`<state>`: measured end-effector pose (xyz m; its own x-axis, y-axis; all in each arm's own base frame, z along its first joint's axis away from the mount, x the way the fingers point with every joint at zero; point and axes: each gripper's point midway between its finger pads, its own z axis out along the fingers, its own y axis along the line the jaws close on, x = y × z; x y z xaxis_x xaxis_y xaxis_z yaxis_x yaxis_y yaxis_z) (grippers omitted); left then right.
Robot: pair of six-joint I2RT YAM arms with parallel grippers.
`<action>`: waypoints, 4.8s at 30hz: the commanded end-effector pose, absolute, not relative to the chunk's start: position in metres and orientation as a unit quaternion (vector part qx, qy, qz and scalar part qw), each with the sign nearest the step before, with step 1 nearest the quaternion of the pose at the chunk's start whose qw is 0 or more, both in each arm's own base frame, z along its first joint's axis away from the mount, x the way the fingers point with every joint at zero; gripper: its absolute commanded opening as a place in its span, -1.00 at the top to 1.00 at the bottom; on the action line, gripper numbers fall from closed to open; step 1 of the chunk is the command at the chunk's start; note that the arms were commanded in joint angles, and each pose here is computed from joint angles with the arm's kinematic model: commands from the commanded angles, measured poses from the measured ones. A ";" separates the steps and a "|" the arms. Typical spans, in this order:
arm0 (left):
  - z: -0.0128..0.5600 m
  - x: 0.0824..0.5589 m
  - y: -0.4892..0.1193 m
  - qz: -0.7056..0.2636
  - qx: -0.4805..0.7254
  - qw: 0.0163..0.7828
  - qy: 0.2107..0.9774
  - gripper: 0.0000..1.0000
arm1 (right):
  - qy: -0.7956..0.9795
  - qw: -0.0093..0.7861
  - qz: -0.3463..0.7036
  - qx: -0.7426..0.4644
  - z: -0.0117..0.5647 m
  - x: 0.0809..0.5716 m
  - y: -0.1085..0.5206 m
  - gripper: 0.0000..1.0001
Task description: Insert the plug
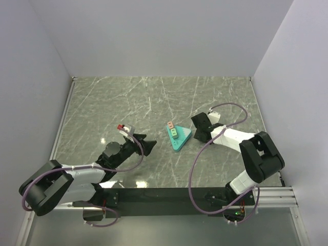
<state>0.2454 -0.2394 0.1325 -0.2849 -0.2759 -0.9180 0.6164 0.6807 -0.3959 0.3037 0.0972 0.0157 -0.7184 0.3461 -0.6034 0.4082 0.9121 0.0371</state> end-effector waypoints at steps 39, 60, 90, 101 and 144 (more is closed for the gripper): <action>0.233 0.260 -0.337 -0.443 0.058 0.684 0.576 -0.62 | 0.785 0.472 0.385 0.113 0.224 0.277 0.263 1.00; 0.247 0.260 -0.336 -0.440 0.057 0.686 0.577 0.25 | 0.801 0.458 0.378 0.075 0.213 0.269 0.279 1.00; 0.212 0.231 -0.329 -0.456 0.305 0.575 0.607 0.99 | 0.656 0.658 0.325 -0.180 0.282 0.223 0.220 -0.84; 0.236 0.137 -0.317 -0.551 0.463 0.503 0.478 0.99 | 0.607 0.591 0.409 -0.339 0.276 0.174 0.259 -0.65; 0.217 0.177 -0.300 -0.484 0.416 0.546 0.542 -0.30 | 0.623 0.626 0.403 -0.242 0.314 0.179 0.228 1.00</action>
<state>0.1537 -0.3080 0.2164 -0.0889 -0.0643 -0.9940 0.9919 0.0850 -0.0942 0.1529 0.2465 0.2832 -0.1120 0.1269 -0.9856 -0.9007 0.4060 0.1546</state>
